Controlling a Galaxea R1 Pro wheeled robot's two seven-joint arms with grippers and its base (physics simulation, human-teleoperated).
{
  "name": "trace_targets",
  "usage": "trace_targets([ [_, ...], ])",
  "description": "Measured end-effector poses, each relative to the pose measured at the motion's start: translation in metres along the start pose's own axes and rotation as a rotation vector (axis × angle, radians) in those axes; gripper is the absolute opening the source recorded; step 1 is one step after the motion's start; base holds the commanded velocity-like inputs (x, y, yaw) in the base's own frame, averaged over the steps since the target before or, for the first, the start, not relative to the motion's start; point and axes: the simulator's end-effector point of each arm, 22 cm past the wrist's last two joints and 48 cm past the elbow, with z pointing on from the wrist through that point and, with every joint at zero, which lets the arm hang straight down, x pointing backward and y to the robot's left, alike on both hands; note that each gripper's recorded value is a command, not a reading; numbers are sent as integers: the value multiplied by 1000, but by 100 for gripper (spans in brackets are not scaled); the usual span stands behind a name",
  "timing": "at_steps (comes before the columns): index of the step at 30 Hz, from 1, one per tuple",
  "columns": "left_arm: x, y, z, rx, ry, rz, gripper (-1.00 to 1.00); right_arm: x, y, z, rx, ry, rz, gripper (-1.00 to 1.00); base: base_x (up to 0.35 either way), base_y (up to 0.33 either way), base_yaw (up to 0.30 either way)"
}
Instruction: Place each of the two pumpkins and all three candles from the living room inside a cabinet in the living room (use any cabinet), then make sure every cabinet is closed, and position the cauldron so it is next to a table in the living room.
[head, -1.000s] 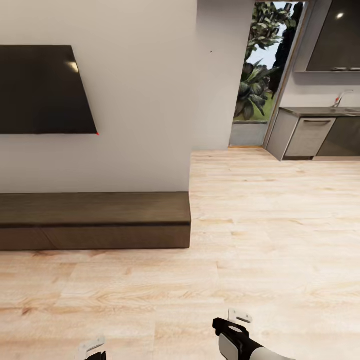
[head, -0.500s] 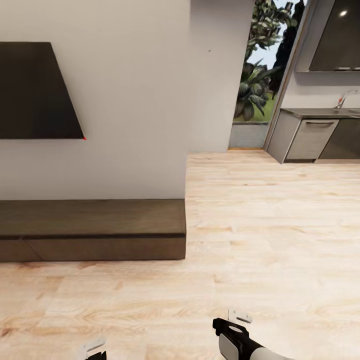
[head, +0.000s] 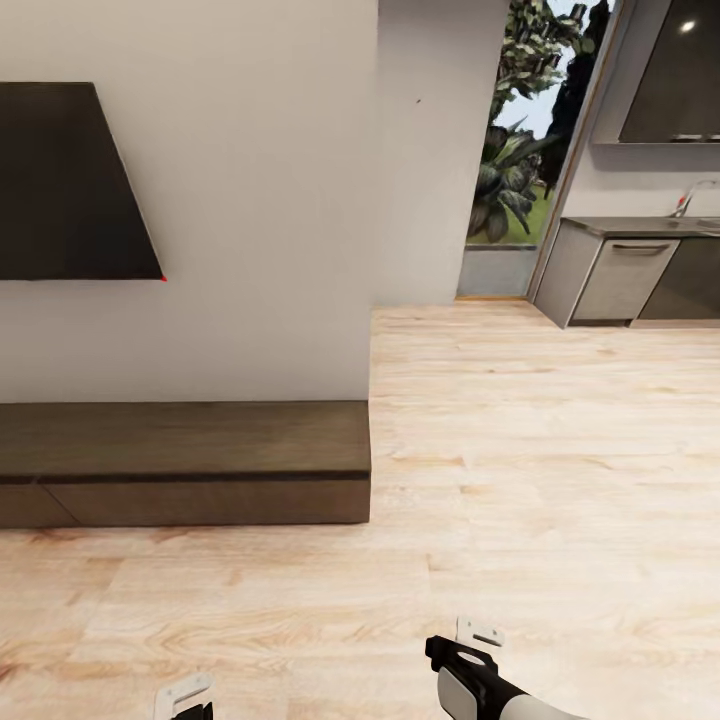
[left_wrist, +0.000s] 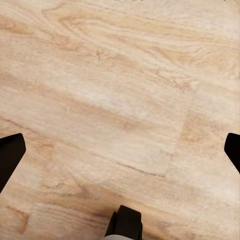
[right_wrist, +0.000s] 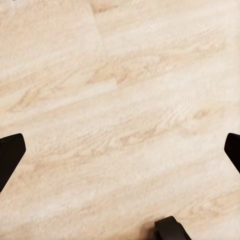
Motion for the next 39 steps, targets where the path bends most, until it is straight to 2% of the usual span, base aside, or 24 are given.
trace_targets([
  [16, 1, 0, 0, 0, 1, 1, 100, 0, 1, 0, -1, 0, -1, 100, 278, 0, 0],
  [26, 1, -2, 0, 4, 2, 4, 100, 0, 1, 0, -1, 0, -3, 100, 12, 0, 0],
  [30, 0, -5, 0, 11, -1, 37, 100, -1, 0, 0, 0, -2, -9, 100, 0, 0, 0],
  [33, -3, -7, 0, 19, -2, 42, 100, -1, 0, 0, 0, -3, -6, 100, 0, 0, 0],
  [36, -20, -14, 2, 30, -6, 40, 100, -1, 0, 0, 0, -4, -4, 100, 0, 0, 0],
  [39, -49, -29, 1, 71, 50, 31, 100, -1, 0, 0, 0, -6, -5, 100, 0, 0, 0],
])
